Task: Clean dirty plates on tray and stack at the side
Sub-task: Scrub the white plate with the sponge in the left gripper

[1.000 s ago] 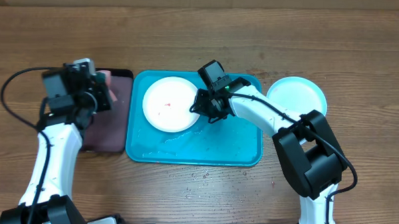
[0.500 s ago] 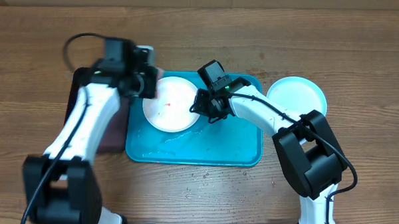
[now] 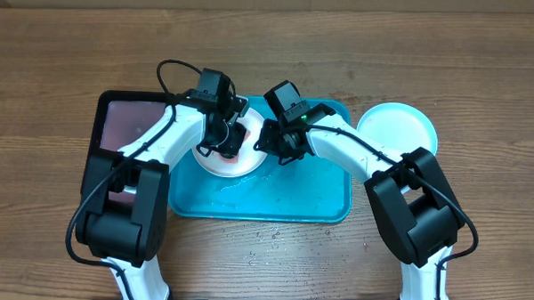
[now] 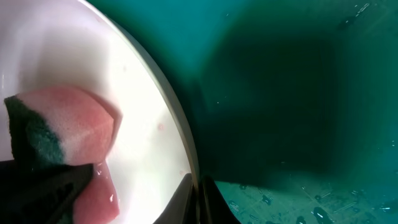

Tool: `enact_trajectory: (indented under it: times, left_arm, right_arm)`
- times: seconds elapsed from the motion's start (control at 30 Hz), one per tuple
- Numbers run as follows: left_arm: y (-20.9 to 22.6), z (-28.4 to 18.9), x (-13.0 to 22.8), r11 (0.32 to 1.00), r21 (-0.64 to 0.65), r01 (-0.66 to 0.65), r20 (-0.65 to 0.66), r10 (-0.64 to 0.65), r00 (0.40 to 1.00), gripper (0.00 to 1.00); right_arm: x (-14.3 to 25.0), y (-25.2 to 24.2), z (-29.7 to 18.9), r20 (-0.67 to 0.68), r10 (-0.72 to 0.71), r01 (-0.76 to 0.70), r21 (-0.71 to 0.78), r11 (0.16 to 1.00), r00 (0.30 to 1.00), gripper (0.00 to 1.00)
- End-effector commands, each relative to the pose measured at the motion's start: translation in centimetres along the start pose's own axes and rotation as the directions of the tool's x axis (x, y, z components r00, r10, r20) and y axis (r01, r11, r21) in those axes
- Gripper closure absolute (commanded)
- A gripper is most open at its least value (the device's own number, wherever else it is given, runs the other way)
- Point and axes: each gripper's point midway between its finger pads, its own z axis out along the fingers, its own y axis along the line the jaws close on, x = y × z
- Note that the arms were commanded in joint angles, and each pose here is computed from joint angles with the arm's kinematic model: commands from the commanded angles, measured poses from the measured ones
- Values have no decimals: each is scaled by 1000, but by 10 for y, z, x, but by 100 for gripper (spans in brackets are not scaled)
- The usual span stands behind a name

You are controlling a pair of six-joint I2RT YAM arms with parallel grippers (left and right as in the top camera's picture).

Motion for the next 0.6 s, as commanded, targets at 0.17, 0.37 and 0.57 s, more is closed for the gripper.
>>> enact_trajectory:
  times: [0.17,0.37,0.57]
  left_arm:
    - [82,-14,13,904,-414,107,-23,-128,992,96]
    - [52,-24,-10,964,-246,104,38,-98,994,96]
    - [-21,-31,-38,992,129,4,119,-20,993,96]
  right_arm:
    - [2,-3,3,4,-4,4,19,1000,1000,96]
    - [2,-3,3,4,-3,3,19,1000,1000,96]
    - [2,-3,3,4,-3,3,19,1000,1000,96]
